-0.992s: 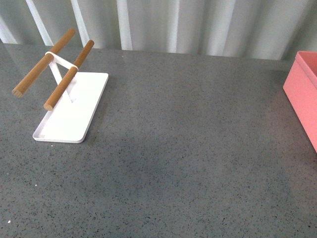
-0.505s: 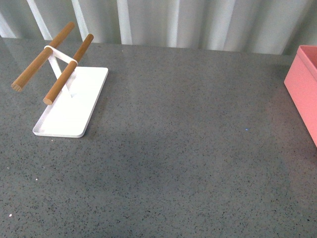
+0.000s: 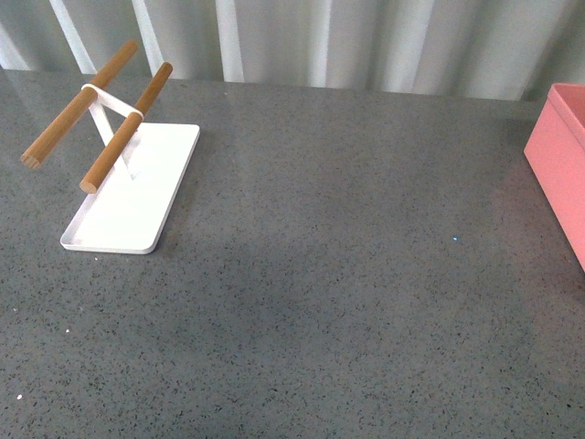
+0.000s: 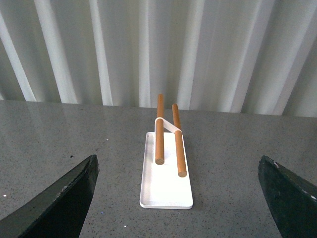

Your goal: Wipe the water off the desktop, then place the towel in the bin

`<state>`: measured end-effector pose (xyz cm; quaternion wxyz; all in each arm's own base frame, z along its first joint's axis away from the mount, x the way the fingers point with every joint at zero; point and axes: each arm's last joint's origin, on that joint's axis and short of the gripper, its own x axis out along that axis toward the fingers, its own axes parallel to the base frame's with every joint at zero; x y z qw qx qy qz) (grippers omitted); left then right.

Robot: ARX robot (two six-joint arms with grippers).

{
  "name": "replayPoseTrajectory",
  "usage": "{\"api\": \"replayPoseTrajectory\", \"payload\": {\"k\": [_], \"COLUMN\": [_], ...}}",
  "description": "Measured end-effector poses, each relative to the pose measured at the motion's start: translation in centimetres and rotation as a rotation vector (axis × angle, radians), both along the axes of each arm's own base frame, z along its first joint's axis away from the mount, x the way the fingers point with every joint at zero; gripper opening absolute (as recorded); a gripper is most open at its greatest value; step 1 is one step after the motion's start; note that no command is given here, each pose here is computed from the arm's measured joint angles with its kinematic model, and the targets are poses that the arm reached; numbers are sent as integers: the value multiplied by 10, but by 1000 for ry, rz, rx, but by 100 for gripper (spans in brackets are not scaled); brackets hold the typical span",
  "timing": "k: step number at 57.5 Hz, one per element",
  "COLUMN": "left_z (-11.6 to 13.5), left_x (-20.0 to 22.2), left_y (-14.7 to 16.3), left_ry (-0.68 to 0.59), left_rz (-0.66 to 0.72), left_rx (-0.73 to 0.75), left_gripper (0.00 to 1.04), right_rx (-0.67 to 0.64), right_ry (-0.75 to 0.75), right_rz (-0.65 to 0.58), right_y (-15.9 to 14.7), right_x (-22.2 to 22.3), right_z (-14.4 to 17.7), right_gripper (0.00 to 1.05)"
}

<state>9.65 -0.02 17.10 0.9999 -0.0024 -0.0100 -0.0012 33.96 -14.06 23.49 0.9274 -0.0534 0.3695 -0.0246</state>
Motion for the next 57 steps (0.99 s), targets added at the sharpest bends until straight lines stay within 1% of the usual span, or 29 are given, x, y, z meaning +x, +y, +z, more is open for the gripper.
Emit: {"api": "replayPoseTrajectory", "payload": {"k": [1,2,3,4,5,9,12,14,15,17,21,31,44,57], "left_z": [0,0,0,0,0,0,0,0,0,0,0,0,0,0], "left_x": [0,0,0,0,0,0,0,0,0,0,0,0,0,0], "left_y": [0,0,0,0,0,0,0,0,0,0,0,0,0,0], "left_ry": [0,0,0,0,0,0,0,0,0,0,0,0,0,0], "left_rz": [0,0,0,2,3,0,0,0,0,0,1,0,1,0], "left_rx": [0,0,0,0,0,0,0,0,0,0,0,0,0,0], "left_gripper": [98,98,98,98,98,98,98,98,98,98,98,98,98,98], "right_rx": [28,26,70,80,91,88,80,73,70,70,76,94,98,97], "right_ry": [-83,-125,-203,-238,-305,-523,-617,-691,-706,-752,-778,-737,-750,-744], "right_rz": [13,18,33,36,34,38,44,51,54,60,64,49,56,50], "right_y": [2,3,7,9,14,33,44,54,57,65,77,98,116,125], "right_x": [-1,-1,-3,-5,-9,-27,-38,-50,-53,-63,-77,-109,-140,-164], "right_z": [-4,-5,-9,-11,-15,-26,-26,-24,-24,-22,-23,-44,-51,-59], "right_gripper": [90,88,84,83,79,67,60,52,51,43,33,3,3,3]}}
